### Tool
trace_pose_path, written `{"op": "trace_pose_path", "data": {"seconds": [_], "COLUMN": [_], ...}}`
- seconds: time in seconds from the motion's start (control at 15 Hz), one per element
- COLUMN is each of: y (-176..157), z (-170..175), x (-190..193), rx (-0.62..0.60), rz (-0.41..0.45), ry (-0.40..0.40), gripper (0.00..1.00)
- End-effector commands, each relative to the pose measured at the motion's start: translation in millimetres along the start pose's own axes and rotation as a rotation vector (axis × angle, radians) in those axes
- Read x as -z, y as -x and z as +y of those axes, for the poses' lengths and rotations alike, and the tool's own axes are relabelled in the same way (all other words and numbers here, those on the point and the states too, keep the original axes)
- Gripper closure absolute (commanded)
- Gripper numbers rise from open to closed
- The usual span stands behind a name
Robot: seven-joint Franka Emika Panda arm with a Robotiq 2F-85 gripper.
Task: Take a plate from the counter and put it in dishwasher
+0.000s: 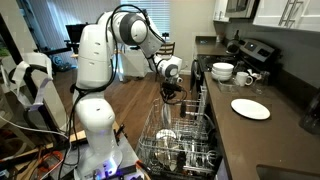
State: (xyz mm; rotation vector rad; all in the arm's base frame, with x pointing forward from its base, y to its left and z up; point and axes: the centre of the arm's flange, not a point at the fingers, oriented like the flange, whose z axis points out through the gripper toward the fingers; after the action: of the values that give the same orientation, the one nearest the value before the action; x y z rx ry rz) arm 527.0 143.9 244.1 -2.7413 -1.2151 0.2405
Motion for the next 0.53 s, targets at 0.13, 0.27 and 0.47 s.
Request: {"op": "trace_pose_path", "data": {"seconds": [0.13,0.27,0.47], "y": [-2.4,-3.6,-5.9], "z": [11.9,12.3,15.3], "x": [-5.8,-7.1,-12.3], "rx": [0.024,0.024,0.022], "rz": [0.017,0.022,0.029], "ry": [0.002,0.009,0.021], "gripper": [0.95,0.95,0.95]}}
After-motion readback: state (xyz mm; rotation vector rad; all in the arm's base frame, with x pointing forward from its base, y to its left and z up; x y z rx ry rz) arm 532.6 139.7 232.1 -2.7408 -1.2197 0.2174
